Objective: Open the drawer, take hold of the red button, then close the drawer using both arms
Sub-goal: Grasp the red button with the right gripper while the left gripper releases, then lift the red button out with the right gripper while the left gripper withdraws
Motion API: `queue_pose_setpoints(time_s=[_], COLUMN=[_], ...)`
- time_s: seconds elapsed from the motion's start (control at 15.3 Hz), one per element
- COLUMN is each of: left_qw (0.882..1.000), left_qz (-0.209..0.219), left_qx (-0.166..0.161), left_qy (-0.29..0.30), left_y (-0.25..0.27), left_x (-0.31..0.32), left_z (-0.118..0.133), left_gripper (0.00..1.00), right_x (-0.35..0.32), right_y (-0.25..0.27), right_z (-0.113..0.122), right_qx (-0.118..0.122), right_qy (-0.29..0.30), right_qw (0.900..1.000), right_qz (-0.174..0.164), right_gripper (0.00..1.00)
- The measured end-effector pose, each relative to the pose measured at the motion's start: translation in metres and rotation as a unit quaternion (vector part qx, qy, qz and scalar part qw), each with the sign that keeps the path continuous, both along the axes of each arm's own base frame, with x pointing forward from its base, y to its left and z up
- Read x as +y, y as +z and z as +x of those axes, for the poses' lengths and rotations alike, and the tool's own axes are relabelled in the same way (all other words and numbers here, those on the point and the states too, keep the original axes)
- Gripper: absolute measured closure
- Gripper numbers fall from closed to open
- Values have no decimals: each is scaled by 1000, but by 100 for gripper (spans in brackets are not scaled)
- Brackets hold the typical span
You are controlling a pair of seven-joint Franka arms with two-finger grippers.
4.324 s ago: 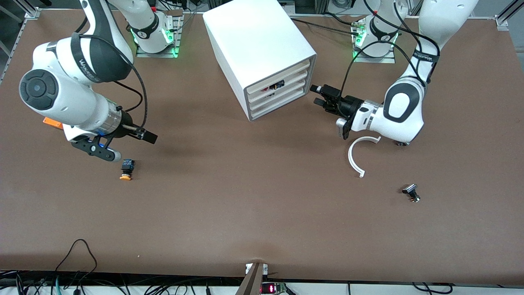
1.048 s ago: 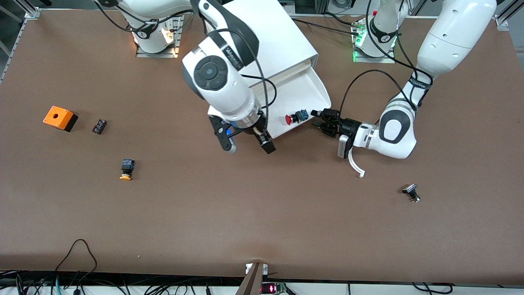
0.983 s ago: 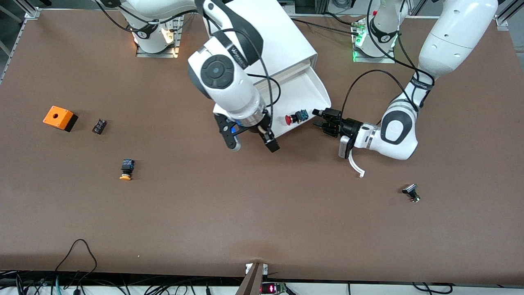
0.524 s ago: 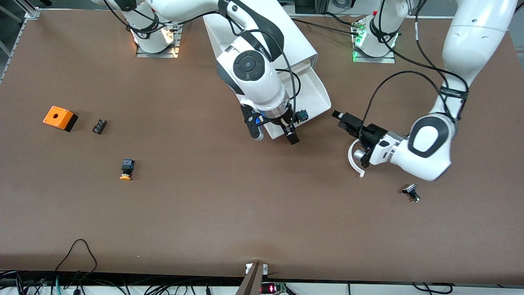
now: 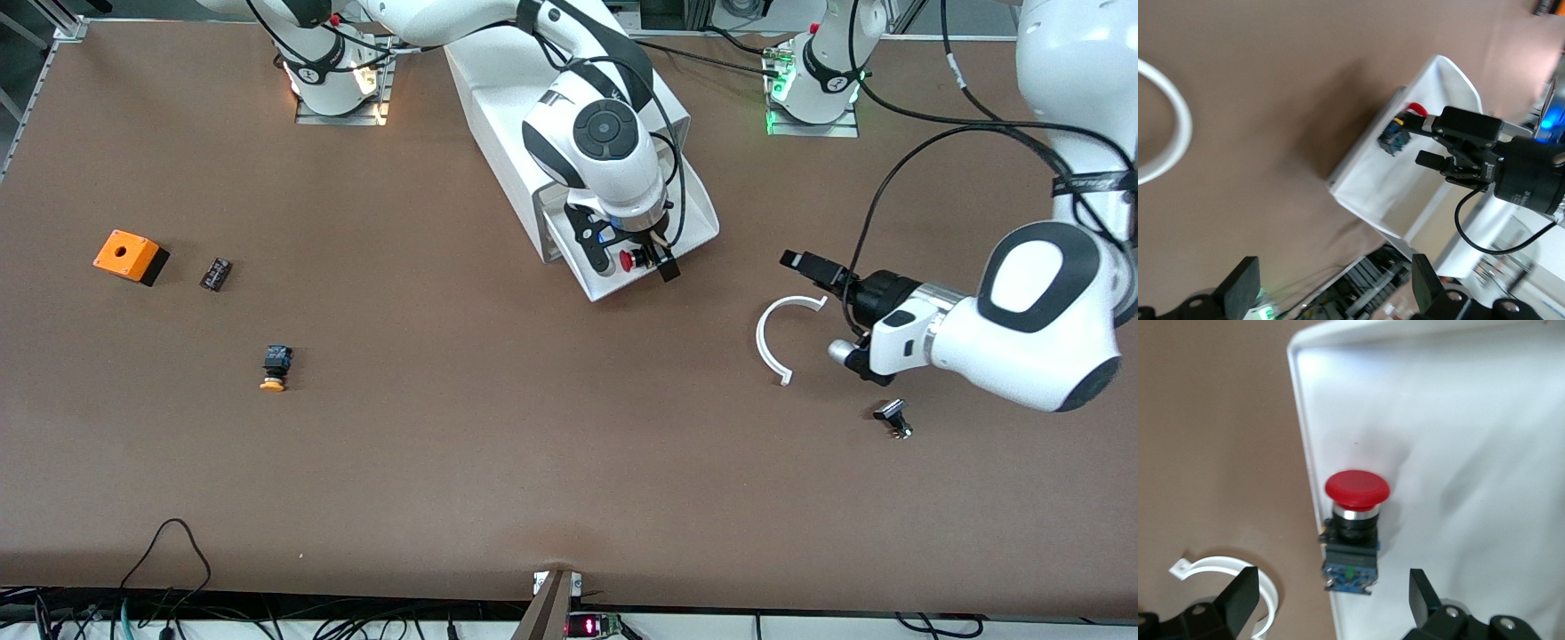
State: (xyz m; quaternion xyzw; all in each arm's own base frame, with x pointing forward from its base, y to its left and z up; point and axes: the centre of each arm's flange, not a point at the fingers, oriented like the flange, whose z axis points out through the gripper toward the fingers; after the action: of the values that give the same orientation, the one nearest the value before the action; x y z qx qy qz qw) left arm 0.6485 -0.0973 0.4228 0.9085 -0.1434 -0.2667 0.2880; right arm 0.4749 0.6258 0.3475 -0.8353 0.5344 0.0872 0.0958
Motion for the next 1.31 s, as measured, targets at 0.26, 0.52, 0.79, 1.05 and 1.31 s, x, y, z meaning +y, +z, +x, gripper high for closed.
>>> queue_pose_setpoints(time_s=[0.26,0.52,0.79,1.05,1.31], left_qw=[989,968,956,952,948], left_qz=[120,200,216,219,234], left_qx=[-87,-149,-200,-212,-214], left_qy=[-25,-30,-13,-5,-7], left_y=[67,111,124,125,124], left_x=[2,13,20,24,28], left_z=[0,1,13,18,18], left_gripper=[0,0,0,0,0], right_x=[4,2,2,-8,-44], right_y=[-15,-17,-15,16,69], right_z=[-10,-9,-8,3,40], right_qx=[4,5,4,2,-29], right_qy=[8,7,6,2,30], right_qw=[1000,1000,1000,1000,999], right_qz=[-13,-17,-16,-20,-2], right_gripper=[2,36,59,59,59])
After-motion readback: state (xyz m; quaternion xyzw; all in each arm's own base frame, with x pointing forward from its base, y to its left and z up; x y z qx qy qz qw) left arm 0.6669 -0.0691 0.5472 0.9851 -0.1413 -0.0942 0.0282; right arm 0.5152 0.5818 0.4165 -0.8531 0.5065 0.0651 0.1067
